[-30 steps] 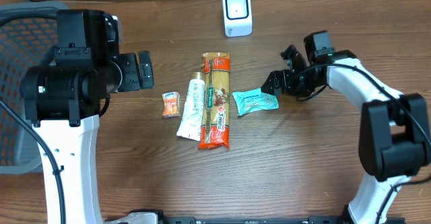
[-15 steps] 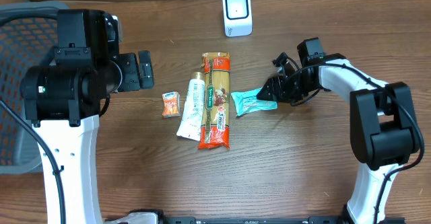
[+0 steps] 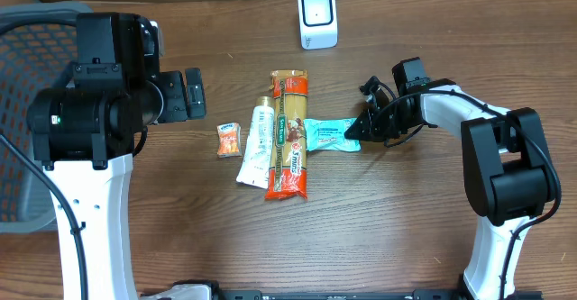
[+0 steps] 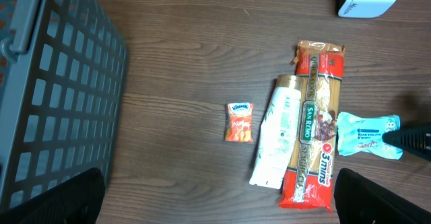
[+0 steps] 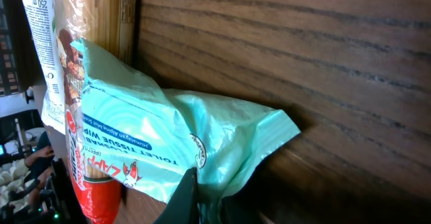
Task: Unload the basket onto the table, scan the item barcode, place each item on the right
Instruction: 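Grasp the green wipes pack with the right gripper and lift it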
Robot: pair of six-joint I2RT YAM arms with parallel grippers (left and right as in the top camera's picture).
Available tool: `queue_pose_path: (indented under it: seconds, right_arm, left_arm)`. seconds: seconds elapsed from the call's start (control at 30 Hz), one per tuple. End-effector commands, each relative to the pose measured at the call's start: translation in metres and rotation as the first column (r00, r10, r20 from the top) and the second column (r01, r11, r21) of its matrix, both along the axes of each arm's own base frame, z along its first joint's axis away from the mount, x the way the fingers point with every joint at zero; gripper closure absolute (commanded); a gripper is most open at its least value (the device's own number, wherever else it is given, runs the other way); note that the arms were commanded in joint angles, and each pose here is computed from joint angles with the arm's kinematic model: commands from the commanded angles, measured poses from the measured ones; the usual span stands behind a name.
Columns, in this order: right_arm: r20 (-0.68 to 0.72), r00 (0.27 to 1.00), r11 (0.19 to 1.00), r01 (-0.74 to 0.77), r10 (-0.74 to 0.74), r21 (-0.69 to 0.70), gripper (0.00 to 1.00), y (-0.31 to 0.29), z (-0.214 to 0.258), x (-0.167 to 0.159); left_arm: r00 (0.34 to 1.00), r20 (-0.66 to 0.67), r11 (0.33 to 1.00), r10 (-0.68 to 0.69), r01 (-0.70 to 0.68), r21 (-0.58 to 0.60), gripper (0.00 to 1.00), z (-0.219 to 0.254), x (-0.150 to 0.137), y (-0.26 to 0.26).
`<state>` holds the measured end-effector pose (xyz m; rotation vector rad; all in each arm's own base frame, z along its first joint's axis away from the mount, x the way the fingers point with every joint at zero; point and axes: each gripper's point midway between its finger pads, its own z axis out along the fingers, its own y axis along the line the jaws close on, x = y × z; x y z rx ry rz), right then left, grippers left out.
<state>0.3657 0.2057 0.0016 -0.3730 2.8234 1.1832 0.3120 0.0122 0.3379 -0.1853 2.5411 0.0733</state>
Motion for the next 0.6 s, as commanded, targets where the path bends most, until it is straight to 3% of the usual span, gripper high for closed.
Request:
queue_pose_path:
  seconds: [0.0,0.17,0.23,0.3,0.4,0.5,0.57]
  right_arm:
    - [-0.073,0.996,0.997,0.041,-0.046,-0.071,0.96,-0.017,-0.014,-0.007]
    - [0.003,0.994,0.991,0.112,-0.112,-0.079,0.96,-0.033,0.041,0.013]
    - [0.099,0.974,0.951,0.223,-0.206,-0.213,0.96,-0.056,0.075,0.023]
    - [0.173,0.932,0.851,0.362,-0.319,-0.382,0.96,-0.083,0.091,0.025]
    - [0.368,0.85,0.575,0.527,-0.378,-0.626,0.96,-0.127,0.122,0.015]
    - [0.457,0.808,0.362,0.579,-0.371,-0.73,0.97,-0.142,0.139,-0.003]
    - [0.462,0.813,0.279,0.563,-0.355,-0.778,0.97,-0.142,0.136,-0.017]
  left_arm:
    - [1.0,-0.001,1.0,0.017,-0.017,0.008,0.0,0.0,0.001,0.004]
    - [1.0,-0.001,1.0,0.017,-0.017,0.008,0.0,0.0,0.001,0.004]
    - [1.0,-0.001,1.0,0.017,-0.017,0.008,0.0,0.0,0.001,0.004]
    - [1.0,-0.001,1.0,0.017,-0.017,0.008,0.0,0.0,0.001,0.004]
    - [1.0,-0.001,1.0,0.017,-0.017,0.008,0.0,0.0,0.001,0.004]
    - [1.0,-0.001,1.0,0.017,-0.017,0.008,0.0,0.0,0.001,0.004]
    - [1.0,-0.001,1.0,0.017,-0.017,0.008,0.0,0.0,0.001,0.004]
